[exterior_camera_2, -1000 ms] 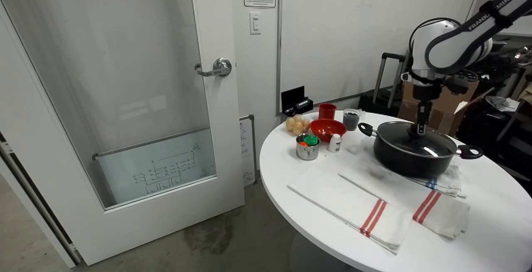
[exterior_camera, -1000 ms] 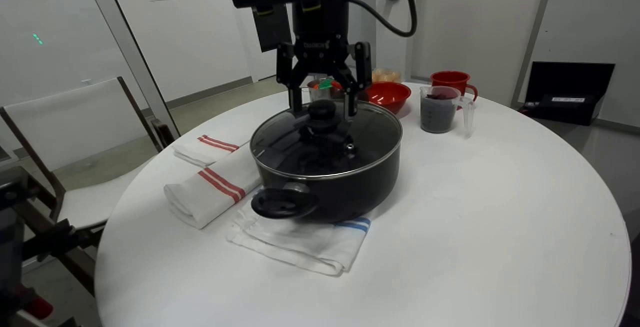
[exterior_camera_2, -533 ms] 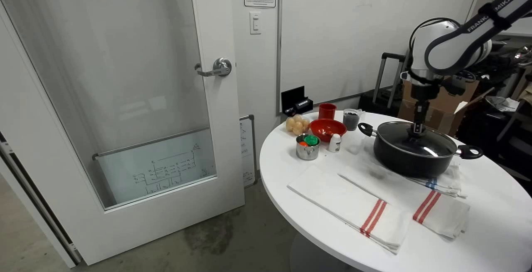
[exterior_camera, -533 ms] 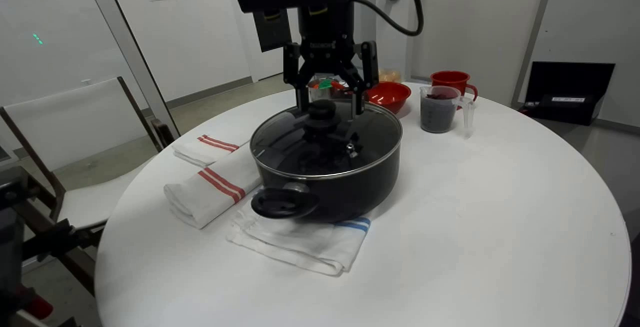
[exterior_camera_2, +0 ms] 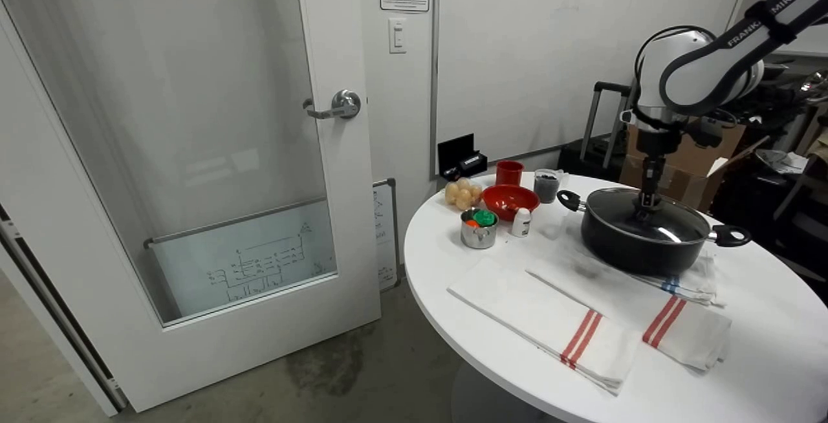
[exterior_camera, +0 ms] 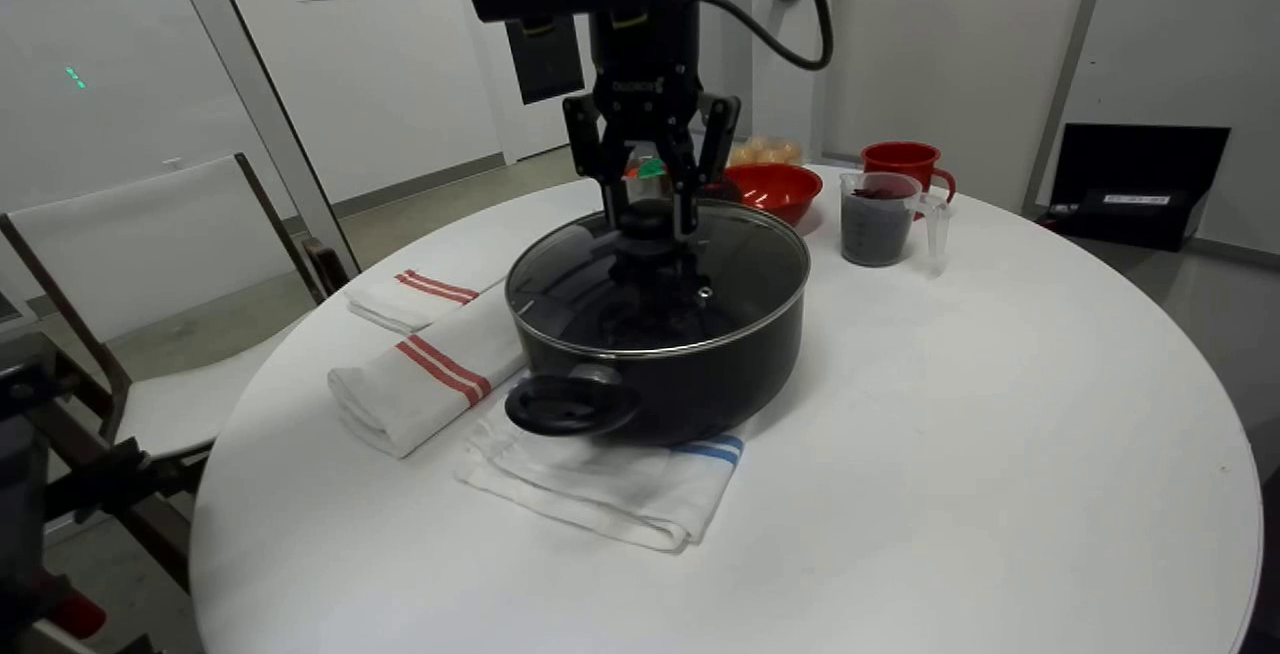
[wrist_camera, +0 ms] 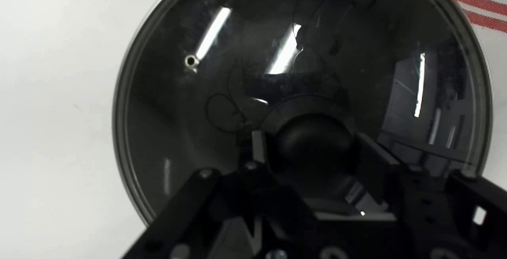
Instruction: Remove the glass lid from the black pot.
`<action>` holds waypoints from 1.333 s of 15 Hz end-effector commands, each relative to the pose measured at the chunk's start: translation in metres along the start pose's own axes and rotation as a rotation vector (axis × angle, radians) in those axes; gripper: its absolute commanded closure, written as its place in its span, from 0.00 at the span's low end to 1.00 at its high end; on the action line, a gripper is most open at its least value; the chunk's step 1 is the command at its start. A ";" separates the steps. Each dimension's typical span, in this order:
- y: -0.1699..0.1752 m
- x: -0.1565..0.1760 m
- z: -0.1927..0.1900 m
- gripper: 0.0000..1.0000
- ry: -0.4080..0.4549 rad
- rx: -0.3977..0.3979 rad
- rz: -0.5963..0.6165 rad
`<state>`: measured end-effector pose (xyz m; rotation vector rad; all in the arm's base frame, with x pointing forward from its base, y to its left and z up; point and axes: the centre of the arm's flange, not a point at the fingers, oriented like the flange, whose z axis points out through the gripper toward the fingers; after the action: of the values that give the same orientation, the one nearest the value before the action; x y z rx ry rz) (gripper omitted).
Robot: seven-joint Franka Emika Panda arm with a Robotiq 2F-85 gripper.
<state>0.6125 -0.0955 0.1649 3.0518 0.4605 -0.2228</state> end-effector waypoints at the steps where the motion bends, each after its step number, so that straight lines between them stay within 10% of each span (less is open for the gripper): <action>1: 0.006 0.002 -0.003 0.74 0.029 -0.001 -0.017; 20: -0.043 -0.015 -0.111 0.74 0.100 -0.077 -0.089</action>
<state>0.6058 -0.0703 0.2541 3.0120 0.5214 -0.0663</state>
